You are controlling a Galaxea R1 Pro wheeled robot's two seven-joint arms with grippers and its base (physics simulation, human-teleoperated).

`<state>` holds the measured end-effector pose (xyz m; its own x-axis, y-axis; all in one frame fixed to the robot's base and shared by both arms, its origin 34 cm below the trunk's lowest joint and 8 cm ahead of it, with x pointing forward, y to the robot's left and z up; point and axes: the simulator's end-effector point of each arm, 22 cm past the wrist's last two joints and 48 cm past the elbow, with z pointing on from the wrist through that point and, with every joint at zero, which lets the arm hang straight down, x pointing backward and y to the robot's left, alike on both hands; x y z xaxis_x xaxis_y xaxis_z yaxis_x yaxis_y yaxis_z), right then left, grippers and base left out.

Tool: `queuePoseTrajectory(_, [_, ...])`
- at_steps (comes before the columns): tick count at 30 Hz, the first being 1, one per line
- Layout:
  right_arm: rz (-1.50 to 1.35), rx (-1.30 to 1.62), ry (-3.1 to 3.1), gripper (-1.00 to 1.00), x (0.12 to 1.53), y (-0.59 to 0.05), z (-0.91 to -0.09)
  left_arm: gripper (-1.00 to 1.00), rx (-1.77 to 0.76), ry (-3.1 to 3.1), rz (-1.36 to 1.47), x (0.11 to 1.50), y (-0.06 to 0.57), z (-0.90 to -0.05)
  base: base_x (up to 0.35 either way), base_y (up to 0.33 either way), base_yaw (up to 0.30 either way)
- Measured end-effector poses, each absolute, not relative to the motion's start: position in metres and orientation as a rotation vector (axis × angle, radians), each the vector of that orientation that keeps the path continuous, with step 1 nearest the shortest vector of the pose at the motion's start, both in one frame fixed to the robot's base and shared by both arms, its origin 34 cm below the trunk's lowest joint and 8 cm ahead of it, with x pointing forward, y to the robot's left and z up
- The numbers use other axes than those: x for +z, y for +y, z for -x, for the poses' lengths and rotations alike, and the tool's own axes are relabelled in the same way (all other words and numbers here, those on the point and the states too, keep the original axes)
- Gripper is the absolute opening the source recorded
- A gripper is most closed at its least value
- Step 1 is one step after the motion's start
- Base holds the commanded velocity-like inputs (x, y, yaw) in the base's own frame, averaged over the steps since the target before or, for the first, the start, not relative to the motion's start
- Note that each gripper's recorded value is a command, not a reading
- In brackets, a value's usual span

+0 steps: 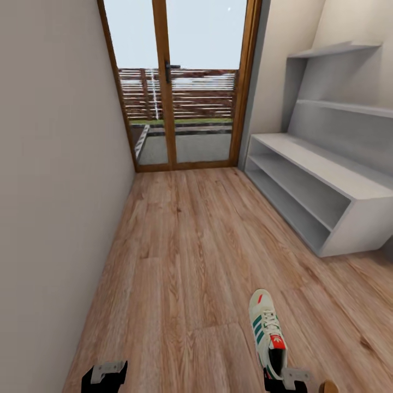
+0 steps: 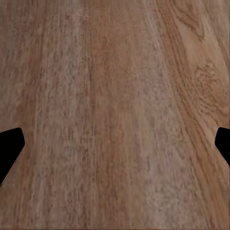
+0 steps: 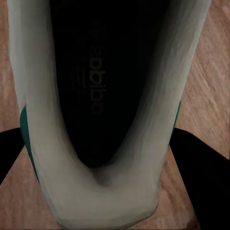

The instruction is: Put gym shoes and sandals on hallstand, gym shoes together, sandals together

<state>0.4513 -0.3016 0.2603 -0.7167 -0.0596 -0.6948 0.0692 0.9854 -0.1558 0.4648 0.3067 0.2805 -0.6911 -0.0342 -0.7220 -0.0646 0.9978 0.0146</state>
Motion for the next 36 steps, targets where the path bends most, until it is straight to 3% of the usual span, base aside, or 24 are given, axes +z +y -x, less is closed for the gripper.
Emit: queuePoseTrajectory(36, [-0.008, -0.216, 2.362, -1.0, 0.26, -0.2997, -0.4511, 1.0, 0.048, 2.334, 0.069, 0.2804, 0.306, -0.4647, 0.337, 0.073, 0.0])
